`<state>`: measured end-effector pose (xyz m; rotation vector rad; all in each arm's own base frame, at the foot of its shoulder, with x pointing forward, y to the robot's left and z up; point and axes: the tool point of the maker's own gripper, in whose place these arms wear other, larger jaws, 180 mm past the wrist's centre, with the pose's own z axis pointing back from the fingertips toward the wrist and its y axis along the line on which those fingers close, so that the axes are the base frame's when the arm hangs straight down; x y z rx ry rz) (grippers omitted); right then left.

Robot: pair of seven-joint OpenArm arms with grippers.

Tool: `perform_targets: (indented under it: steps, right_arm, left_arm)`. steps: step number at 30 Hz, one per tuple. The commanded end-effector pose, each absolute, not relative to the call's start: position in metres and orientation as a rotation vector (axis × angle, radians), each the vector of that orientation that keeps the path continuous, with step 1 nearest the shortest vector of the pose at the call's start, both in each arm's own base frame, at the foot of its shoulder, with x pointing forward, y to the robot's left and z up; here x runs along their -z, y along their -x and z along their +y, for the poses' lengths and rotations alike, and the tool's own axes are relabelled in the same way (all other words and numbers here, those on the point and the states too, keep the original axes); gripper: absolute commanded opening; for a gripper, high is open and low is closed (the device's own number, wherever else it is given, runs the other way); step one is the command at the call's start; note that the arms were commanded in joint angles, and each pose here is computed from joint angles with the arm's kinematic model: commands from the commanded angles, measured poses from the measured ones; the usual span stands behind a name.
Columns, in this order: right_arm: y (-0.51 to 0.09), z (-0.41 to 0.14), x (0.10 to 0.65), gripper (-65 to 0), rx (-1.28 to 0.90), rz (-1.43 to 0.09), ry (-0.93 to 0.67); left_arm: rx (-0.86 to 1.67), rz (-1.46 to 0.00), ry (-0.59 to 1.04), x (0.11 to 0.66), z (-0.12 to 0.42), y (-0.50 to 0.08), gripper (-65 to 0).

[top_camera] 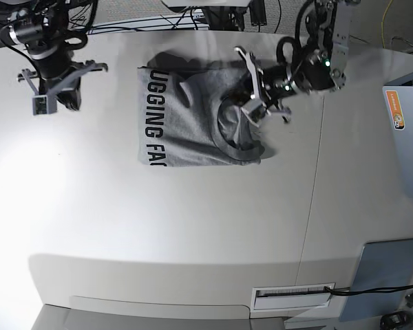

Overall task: Fold the T-shirt properly
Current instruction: 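Grasp the folded shirt with both grippers and square it on the table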

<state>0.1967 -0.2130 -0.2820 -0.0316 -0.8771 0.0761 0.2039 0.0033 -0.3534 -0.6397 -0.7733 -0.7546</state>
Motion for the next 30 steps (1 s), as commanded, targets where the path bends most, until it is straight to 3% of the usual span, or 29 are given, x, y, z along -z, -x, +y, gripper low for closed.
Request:
perform_targets:
  steps: [1,8,14,23,30]
  right_arm:
    - [-0.208,-0.206,0.268,-65.0,-0.118,-0.944,0.029]
    - [-0.259,-0.168,0.280,-65.0,-0.233,-0.993,-0.037]
    - [-0.302,-0.169,0.309,-65.0,-0.215,-0.955,-0.041]
    - [-0.354,-0.167,0.350,-65.0,-0.168,-0.881,-0.157]
    - [-0.359,-0.119,0.382,-65.0,-0.324,-0.738,-0.233]
  left_arm:
    - [0.754,-0.788,0.660,0.347,0.001,-0.202,-65.0]
    - [0.717,-0.653,0.697,0.370,0.003,-0.159,-65.0]
    - [0.675,-0.591,0.708,0.392,0.006,-0.146,-65.0]
    - [0.576,-0.651,0.632,0.405,0.018,-0.165,-65.0]
    - [0.517,-0.689,0.475,0.414,0.040,-0.187,-65.0]
